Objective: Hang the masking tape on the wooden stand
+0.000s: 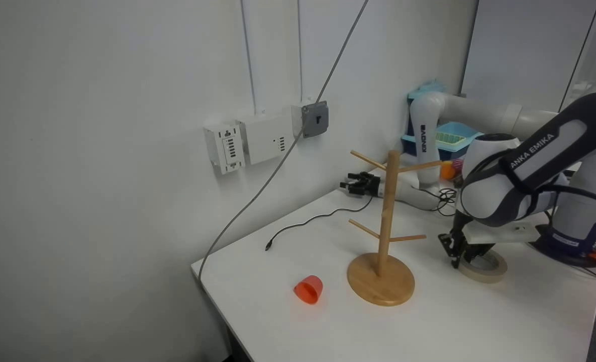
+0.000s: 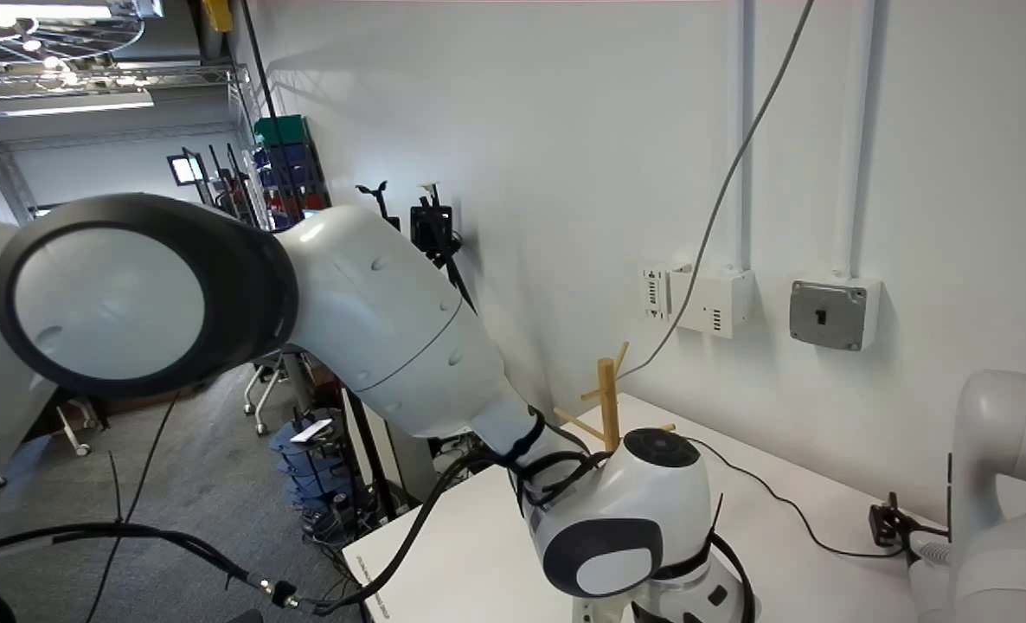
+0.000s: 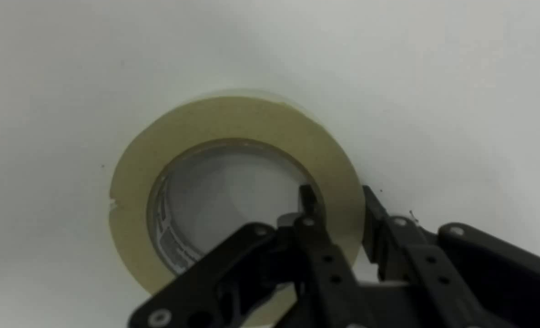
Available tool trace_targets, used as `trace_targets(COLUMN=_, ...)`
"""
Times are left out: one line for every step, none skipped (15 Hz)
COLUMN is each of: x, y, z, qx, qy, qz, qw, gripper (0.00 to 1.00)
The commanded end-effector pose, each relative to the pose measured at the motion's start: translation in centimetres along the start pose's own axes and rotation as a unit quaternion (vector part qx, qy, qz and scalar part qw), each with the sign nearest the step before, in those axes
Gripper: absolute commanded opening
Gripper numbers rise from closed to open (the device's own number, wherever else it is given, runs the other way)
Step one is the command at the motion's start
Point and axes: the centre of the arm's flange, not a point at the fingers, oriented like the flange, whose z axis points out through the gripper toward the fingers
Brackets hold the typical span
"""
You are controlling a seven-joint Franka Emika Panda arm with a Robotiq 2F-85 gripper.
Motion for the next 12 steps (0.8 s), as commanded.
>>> trace_targets(x=0.3, y=0.1, z=-1.2, qx=0.003, qy=0.018, qz=0.001, qw=0.9998, gripper=0.06)
trace_targets(x=0.3, y=0.1, z=-1.6, qx=0.002, qy=0.020, qz=-0.001, qw=0.9998, gripper=0.06)
trace_targets(x=0.2, y=0.1, z=-2.2, qx=0.000, qy=0.020, qz=-0.003, qw=0.9998, gripper=0.06)
trace_targets(x=0.1, y=0.1, z=-2.8, qx=-0.004, qy=0.019, qz=-0.007, qw=0.9998, gripper=0.06)
trace_targets(x=0.0, y=0.2, z=-3.6, qx=-0.006, qy=0.024, qz=-0.013, qw=0.9996, gripper=0.06)
trace_targets(x=0.0, y=0.2, z=-4.2, qx=-0.008, qy=0.027, qz=-0.018, qw=0.9994, gripper=0.06)
trace_targets(x=0.0, y=0.1, z=-4.8, qx=-0.010, qy=0.027, qz=-0.022, qw=0.9993, gripper=0.06)
trace_targets(x=-0.1, y=0.1, z=-5.6, qx=-0.011, qy=0.031, qz=-0.027, qw=0.9991, gripper=0.06)
trace_targets(x=-0.1, y=0.1, z=-6.4, qx=-0.013, qy=0.037, qz=-0.032, qw=0.9987, gripper=0.06)
trace_targets(x=-0.1, y=0.1, z=-7.2, qx=-0.014, qy=0.042, qz=-0.037, qw=0.9983, gripper=0.06)
trace_targets(x=-0.1, y=0.1, z=-8.0, qx=-0.016, qy=0.047, qz=-0.042, qw=0.9979, gripper=0.06)
trace_targets(x=-0.1, y=0.2, z=-8.8, qx=-0.019, qy=0.050, qz=-0.048, qw=0.9974, gripper=0.06)
